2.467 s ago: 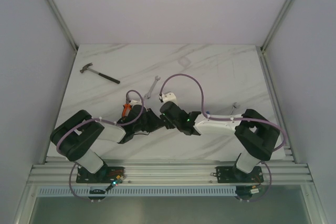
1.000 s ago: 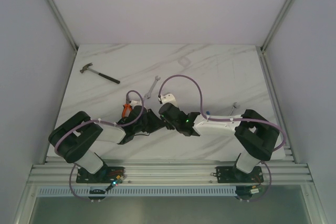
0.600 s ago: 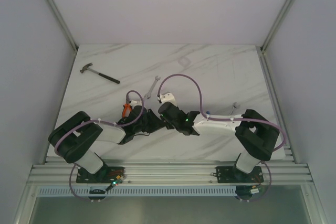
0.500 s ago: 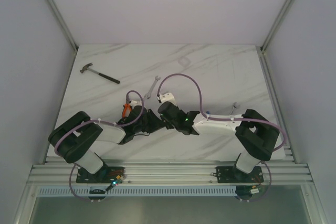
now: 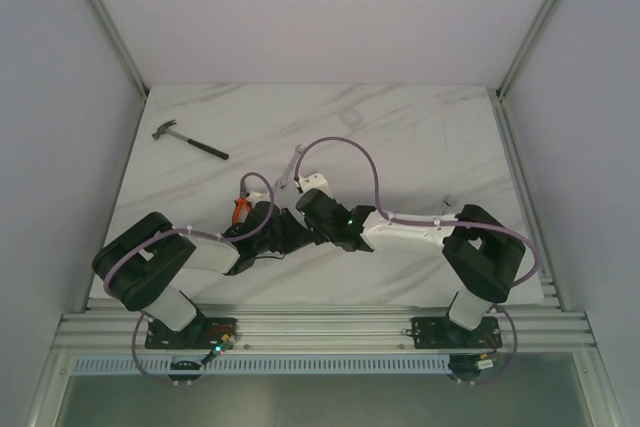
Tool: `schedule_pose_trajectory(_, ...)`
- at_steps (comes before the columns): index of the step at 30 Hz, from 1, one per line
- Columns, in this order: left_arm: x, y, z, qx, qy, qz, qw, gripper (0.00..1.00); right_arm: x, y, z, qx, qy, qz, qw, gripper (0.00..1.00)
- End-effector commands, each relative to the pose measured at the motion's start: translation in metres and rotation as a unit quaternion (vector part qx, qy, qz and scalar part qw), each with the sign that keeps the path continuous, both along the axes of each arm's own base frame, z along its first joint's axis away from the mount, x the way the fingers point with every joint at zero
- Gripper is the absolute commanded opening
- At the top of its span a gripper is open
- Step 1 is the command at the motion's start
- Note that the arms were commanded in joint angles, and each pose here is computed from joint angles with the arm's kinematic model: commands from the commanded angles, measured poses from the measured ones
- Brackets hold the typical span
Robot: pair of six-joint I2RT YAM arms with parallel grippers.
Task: Snap on the fuse box
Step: Install the fuse at the fuse box base.
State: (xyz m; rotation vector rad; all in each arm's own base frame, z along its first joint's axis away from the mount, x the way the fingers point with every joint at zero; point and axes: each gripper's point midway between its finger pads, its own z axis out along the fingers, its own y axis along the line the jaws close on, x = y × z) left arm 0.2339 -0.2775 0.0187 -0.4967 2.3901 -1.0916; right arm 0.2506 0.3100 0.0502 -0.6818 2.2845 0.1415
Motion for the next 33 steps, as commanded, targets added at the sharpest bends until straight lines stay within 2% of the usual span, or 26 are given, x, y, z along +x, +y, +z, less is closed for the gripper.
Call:
schedule_pose_trajectory(1, -0.001, 0.002, -0.001, 0.002, -0.001, 0.005, 1.0, 0.28, -0.013, -0.002, -0.015, -0.025, 0.042, 0.023, 0.999, 0.08)
schedule_pose_trajectory(4, -0.001, 0.001, 0.0, 0.001, -0.001, 0.004, 1.0, 0.28, -0.016, 0.002, -0.011, -0.015, 0.046, 0.032, 0.998, 0.13)
schedule_pose_trajectory(9, -0.002, 0.001, -0.001, 0.001, 0.0, 0.004, 1.0, 0.28, -0.017, 0.009, 0.001, 0.003, 0.043, 0.042, 0.998, 0.16)
schedule_pose_trajectory(14, -0.002, 0.001, 0.0, 0.0, -0.001, 0.004, 1.0, 0.28, -0.012, 0.001, 0.0, -0.011, 0.035, 0.023, 0.999, 0.18)
schedule_pose_trajectory(22, -0.002, 0.002, 0.0, 0.0, 0.0, 0.005, 1.0, 0.28, -0.006, 0.002, 0.02, -0.007, 0.025, 0.0, 1.0, 0.31)
schedule_pose_trajectory(33, -0.002, 0.002, 0.001, -0.002, -0.001, 0.005, 1.0, 0.28, -0.003, -0.002, 0.013, 0.002, 0.073, -0.037, 0.997, 0.3)
